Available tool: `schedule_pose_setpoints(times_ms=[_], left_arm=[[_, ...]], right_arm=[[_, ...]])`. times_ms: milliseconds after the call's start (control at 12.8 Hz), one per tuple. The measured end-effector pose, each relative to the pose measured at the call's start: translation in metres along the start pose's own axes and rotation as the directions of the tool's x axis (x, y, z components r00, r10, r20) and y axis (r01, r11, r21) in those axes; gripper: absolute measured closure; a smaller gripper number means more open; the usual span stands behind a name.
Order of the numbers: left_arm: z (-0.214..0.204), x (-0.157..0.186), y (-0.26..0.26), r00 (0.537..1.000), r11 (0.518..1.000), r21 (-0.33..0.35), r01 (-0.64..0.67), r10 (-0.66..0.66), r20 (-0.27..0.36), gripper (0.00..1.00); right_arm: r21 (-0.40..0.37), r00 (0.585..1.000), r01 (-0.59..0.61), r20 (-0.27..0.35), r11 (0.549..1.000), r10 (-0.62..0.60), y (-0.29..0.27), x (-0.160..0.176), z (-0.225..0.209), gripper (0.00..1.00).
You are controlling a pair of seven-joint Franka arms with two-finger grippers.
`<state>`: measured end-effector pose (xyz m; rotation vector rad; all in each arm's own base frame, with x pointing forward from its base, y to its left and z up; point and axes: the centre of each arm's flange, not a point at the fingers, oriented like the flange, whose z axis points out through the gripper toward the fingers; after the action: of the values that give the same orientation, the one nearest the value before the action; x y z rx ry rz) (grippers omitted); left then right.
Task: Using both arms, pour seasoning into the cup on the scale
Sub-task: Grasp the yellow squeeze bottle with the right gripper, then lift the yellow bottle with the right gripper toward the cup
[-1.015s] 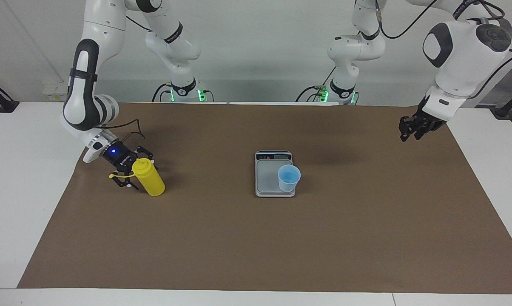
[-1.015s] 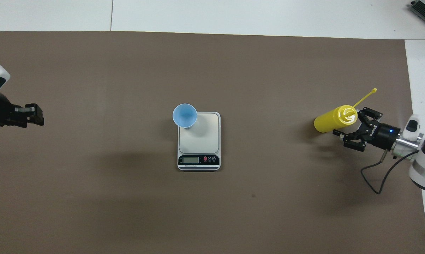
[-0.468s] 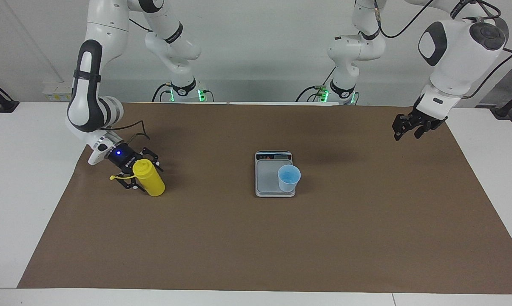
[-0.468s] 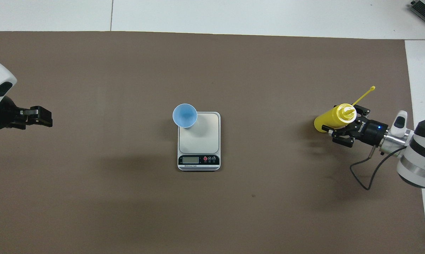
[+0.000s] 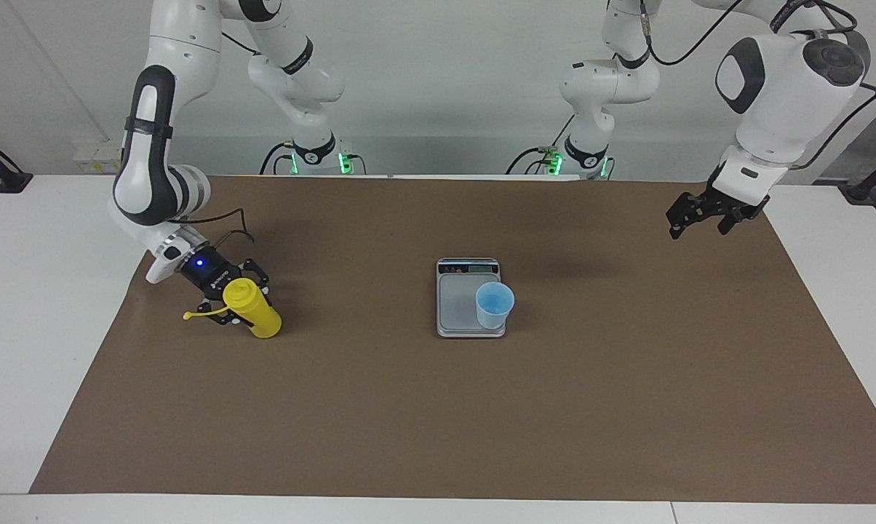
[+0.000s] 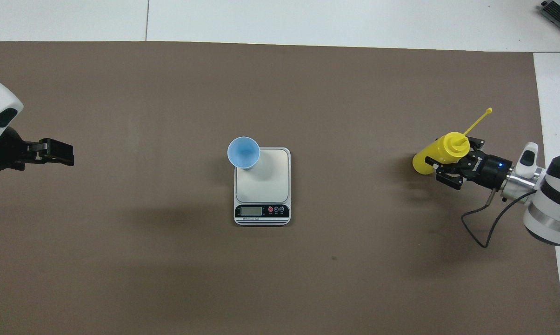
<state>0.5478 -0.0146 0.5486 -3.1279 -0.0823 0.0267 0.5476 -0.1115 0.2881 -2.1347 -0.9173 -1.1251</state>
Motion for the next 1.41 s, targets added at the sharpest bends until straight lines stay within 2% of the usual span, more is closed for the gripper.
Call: schedule_pose_setpoints(times_ms=[312,625,859,1171,1405], left_arm=[[0.0,0.001,-0.008,1.0,1.0,-0.001,0.014,-0.014,0.0,0.0],[0.0,0.001,-0.008,1.0,1.0,-0.001,0.014,-0.014,0.0,0.0],[0.0,0.001,-0.008,1.0,1.0,-0.001,0.014,-0.014,0.0,0.0],[0.0,0.001,-0.008,1.0,1.0,-0.001,0.014,-0.014,0.0,0.0],[0.0,0.0,-0.008,1.0,1.0,-0.001,0.014,-0.014,0.0,0.0]], right_arm=[[-0.031,0.997,-0.014,0.071,0.999,0.016,-0.023,0.067,0.03,0.48],[-0.072,0.979,-0.007,0.202,0.997,0.022,-0.062,0.156,0.074,0.48],[-0.099,0.961,0.019,0.276,0.995,0.009,-0.092,0.203,0.106,0.48],[-0.162,0.893,0.123,0.448,0.979,-0.038,-0.115,0.256,0.141,0.48],[-0.18,0.831,0.229,0.548,0.957,-0.095,-0.145,0.277,0.173,0.48]])
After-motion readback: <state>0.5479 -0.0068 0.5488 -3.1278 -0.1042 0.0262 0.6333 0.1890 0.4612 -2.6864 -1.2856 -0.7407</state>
